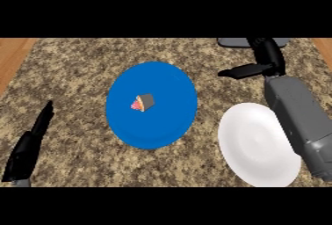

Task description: Pick the cupcake from the plate and place it in the plate

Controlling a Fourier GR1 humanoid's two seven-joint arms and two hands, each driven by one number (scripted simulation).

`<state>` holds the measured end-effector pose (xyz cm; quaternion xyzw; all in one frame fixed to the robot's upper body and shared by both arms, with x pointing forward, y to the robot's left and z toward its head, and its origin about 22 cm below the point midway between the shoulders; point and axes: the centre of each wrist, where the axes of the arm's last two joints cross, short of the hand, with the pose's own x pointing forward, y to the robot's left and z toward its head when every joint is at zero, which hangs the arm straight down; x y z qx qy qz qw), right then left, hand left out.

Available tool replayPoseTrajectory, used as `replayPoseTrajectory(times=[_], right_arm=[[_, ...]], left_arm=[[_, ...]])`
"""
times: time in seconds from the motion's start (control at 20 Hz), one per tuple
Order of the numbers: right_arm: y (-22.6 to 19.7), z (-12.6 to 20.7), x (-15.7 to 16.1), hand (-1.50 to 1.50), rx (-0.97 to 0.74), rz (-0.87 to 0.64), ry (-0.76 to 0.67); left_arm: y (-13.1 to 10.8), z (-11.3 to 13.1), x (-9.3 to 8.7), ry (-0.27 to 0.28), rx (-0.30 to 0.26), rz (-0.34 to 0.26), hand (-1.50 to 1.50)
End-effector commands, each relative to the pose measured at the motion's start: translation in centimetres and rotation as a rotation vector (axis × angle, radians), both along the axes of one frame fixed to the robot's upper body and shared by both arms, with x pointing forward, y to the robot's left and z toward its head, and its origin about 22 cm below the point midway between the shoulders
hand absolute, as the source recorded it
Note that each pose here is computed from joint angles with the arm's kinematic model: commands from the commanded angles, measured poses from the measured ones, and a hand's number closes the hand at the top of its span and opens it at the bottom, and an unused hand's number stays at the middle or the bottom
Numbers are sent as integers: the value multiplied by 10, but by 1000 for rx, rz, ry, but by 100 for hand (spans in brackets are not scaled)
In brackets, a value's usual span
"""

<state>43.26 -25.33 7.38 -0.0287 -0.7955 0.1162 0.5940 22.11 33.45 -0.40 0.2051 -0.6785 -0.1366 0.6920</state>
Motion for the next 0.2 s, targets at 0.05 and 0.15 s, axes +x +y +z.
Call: replayPoseTrajectory(times=[0.05,0.15], right_arm=[[-26,-6,3,-150,20,6,1],[-47,-13,-2,-150,-5,-3,-14]], left_arm=[[2,1,15,-12,3,8,0],[-15,10,-4,-16,2,-8,0]])
